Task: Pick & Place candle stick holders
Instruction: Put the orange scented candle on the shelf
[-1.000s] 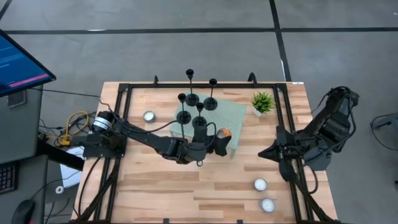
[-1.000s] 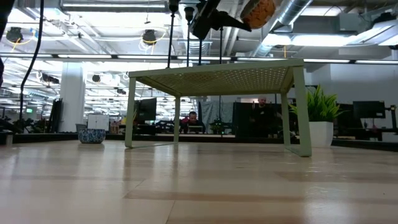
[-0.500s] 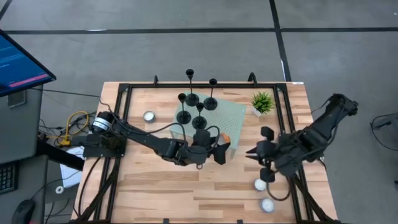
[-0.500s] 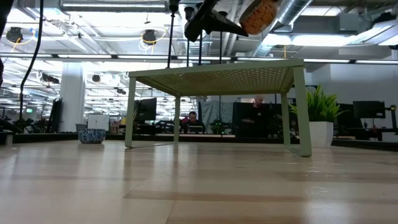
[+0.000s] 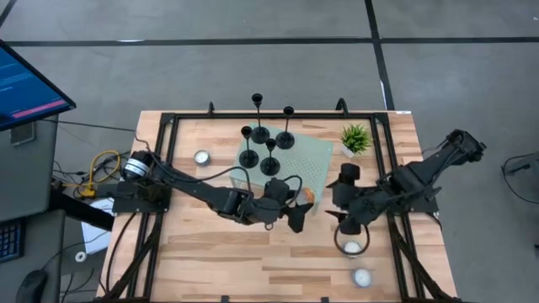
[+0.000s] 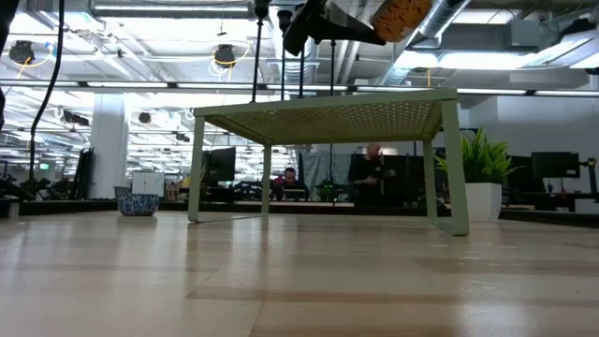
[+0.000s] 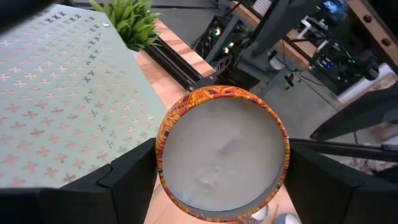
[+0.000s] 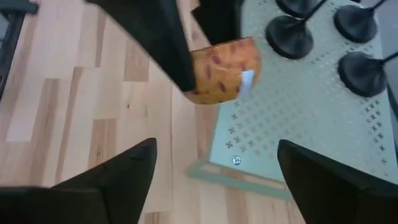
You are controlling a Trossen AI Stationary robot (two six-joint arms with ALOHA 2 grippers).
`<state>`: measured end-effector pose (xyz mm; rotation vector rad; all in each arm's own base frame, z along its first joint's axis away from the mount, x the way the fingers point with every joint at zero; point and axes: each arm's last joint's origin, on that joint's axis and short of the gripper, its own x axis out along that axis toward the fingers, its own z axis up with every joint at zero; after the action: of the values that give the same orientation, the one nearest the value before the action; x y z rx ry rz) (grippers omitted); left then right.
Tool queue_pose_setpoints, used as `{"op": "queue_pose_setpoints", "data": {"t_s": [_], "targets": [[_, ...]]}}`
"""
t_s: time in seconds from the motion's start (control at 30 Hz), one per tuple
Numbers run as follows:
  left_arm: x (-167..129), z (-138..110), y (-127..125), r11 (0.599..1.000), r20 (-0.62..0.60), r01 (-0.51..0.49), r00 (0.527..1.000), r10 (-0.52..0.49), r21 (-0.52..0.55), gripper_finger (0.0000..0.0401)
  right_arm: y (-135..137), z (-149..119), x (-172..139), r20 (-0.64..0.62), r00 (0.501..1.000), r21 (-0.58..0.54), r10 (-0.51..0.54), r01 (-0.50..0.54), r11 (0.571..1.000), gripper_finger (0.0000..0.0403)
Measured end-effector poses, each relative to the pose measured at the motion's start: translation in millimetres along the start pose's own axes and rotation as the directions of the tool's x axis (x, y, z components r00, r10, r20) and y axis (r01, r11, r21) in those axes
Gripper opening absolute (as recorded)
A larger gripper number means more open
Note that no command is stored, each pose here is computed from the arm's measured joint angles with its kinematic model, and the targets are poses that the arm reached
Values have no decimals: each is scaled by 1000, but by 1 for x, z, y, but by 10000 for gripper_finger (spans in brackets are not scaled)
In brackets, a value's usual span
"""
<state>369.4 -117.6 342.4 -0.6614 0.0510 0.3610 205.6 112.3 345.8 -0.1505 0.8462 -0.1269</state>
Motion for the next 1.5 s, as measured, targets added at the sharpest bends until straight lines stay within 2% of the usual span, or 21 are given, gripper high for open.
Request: {"op": "queue_pose_setpoints", "data": {"t_s": [0.13,0.2,0.3,0.43,0.6,0.73,1.0,1.3,1.5], "targets": [[1,0,3,999,21,-40,999,41,-11,302,-8,3,4,-7,1000,127,-25,26,992,328],[2,1,4,999,24,-50,998,50,-4,302,-14,4,7,-10,999,238,-43,44,970,323],[2,2,5,996,25,-55,998,54,64,302,-24,9,10,-4,999,383,-47,45,923,319],[2,1,5,989,26,-58,998,55,135,302,-36,17,12,33,999,527,38,-49,848,321],[2,1,5,982,26,-59,998,56,177,302,-49,26,3,142,978,628,154,-209,749,322],[2,1,5,981,26,-59,998,55,183,302,-57,30,11,132,975,690,181,-221,690,322],[2,2,5,980,40,-75,997,69,184,302,-61,36,47,39,978,722,204,-169,671,322],[2,2,5,980,40,-74,997,68,184,302,-71,35,49,30,974,742,223,-171,648,322],[2,2,5,976,48,-78,996,70,204,302,-71,36,57,11,964,729,266,-190,658,322]]}}
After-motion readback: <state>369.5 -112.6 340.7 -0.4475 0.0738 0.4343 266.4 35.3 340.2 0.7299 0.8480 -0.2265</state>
